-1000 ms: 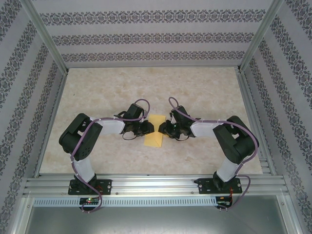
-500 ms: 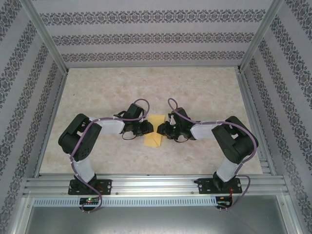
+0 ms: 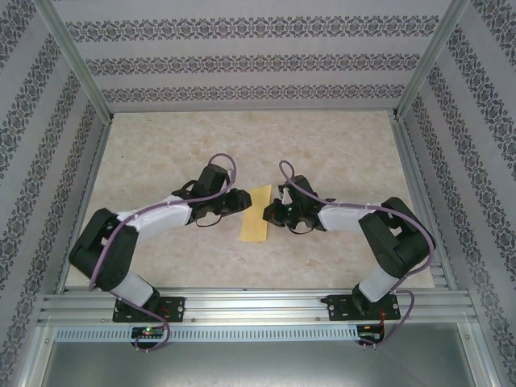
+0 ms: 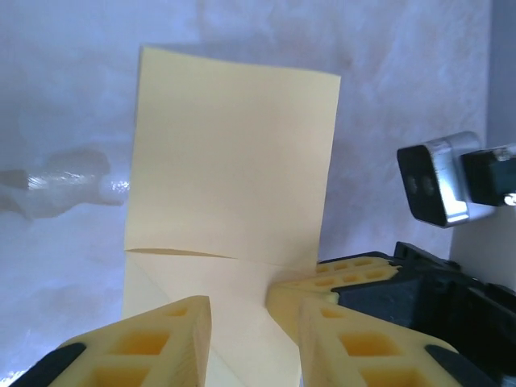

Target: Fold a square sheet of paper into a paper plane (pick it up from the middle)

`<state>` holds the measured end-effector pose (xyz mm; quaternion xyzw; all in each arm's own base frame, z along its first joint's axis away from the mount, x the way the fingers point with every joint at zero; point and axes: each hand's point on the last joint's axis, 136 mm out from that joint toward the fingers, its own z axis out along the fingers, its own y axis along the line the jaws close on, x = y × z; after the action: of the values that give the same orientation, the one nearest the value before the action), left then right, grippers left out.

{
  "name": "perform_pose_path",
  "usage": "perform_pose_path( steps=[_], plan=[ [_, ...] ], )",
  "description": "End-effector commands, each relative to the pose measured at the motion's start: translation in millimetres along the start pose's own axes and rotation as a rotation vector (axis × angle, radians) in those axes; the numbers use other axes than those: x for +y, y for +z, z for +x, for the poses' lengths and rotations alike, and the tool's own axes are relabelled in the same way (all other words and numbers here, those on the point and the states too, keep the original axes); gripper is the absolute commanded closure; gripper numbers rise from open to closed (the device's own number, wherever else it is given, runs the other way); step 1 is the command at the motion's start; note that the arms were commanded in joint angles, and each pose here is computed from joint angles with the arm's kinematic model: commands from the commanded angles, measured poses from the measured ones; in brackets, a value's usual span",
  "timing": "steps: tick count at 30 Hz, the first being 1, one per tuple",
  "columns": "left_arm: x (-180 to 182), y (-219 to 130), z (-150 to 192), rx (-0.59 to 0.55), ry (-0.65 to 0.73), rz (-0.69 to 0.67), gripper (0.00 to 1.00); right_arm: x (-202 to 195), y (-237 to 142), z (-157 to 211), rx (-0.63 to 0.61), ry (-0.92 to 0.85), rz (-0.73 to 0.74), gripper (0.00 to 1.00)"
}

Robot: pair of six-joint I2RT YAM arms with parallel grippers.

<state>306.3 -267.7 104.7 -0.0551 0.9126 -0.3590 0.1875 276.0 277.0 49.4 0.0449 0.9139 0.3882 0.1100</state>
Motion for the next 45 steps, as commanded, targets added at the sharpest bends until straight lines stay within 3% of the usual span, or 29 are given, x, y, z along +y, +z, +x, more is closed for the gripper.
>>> perform_pose_path(
  steps=[1,6,14,17,20,27,32,38,41,45],
  plan=[
    [19,-31,-11,-0.112,-0.014,-0.106,0.64,20,-22,-12,-0.044,-0.09,0.042,0.97],
    [39,-80,-19,-0.239,-0.009,-0.197,0.58,23,-72,-19,-0.087,-0.207,0.28,0.99],
    [79,-127,-16,-0.379,-0.08,-0.297,0.51,5,-187,-32,-0.173,-0.368,0.97,0.97],
    [94,-140,-15,-0.423,-0.114,-0.347,0.49,8,-197,-33,-0.138,-0.417,1.143,0.98],
    [106,-154,-15,-0.47,-0.146,-0.4,0.48,11,-174,-30,-0.08,-0.469,1.202,0.98],
    [128,-188,-7,-0.574,-0.206,-0.48,0.44,14,-82,-11,0.103,-0.482,1.178,0.96],
    [134,-210,-2,-0.65,-0.216,-0.486,0.4,27,-9,6,0.201,-0.446,1.039,0.91],
    [130,-214,0,-0.644,-0.191,-0.472,0.39,79,57,26,0.263,-0.383,0.688,0.77],
    [125,-212,0,-0.626,-0.174,-0.454,0.38,110,63,25,0.231,-0.332,0.47,0.69],
    [107,-196,-3,-0.568,-0.119,-0.363,0.35,118,49,13,0.169,-0.232,0.255,0.54]
  ],
)
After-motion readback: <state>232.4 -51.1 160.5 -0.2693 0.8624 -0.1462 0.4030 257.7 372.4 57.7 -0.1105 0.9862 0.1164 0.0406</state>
